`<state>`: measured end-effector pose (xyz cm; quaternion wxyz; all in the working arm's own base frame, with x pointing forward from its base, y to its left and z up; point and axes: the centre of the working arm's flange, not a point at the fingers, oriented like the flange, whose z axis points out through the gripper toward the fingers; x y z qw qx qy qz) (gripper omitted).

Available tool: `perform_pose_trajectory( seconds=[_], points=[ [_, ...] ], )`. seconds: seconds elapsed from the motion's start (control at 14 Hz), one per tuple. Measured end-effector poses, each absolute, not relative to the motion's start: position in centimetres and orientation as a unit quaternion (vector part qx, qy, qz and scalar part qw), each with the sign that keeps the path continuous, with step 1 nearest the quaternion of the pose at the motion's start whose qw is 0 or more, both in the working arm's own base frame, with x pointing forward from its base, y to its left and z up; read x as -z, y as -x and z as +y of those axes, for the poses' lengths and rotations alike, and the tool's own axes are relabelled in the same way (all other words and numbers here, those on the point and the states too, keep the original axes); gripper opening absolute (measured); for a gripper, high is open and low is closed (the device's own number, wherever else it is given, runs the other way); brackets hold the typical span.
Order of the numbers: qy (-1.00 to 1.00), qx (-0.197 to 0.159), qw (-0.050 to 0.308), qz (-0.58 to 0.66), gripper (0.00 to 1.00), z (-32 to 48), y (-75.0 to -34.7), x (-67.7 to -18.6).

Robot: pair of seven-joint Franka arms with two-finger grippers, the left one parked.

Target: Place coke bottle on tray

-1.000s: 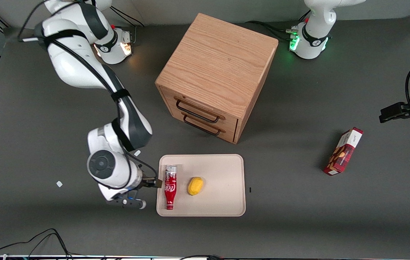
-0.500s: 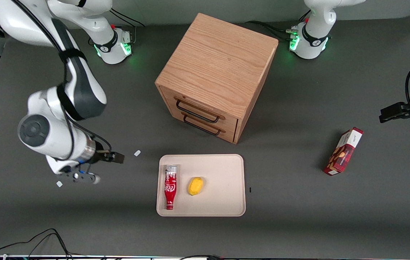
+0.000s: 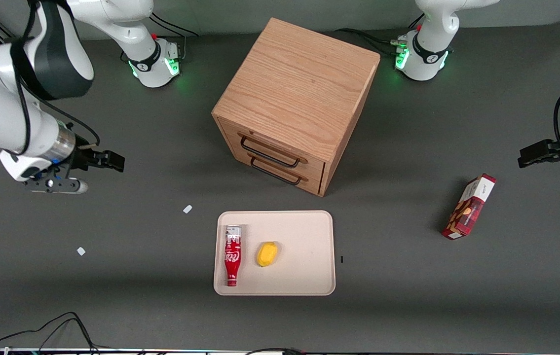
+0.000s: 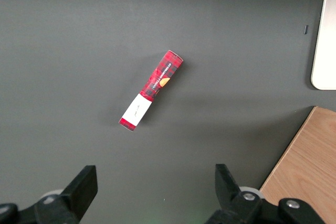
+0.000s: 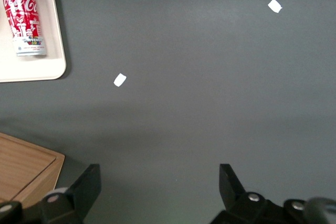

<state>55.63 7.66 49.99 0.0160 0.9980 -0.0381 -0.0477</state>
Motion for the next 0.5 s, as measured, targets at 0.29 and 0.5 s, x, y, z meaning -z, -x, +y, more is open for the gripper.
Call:
perform_pose_trajectory(
  seconds=[0.29,0.5],
  points=[
    [-0.997,0.048,-0.007,-0.053,1.0,6.7,-53.7,-53.2],
    [-0.997,0.043,-0.014,-0.058,1.0,5.9,-52.9,-54.8]
  ],
)
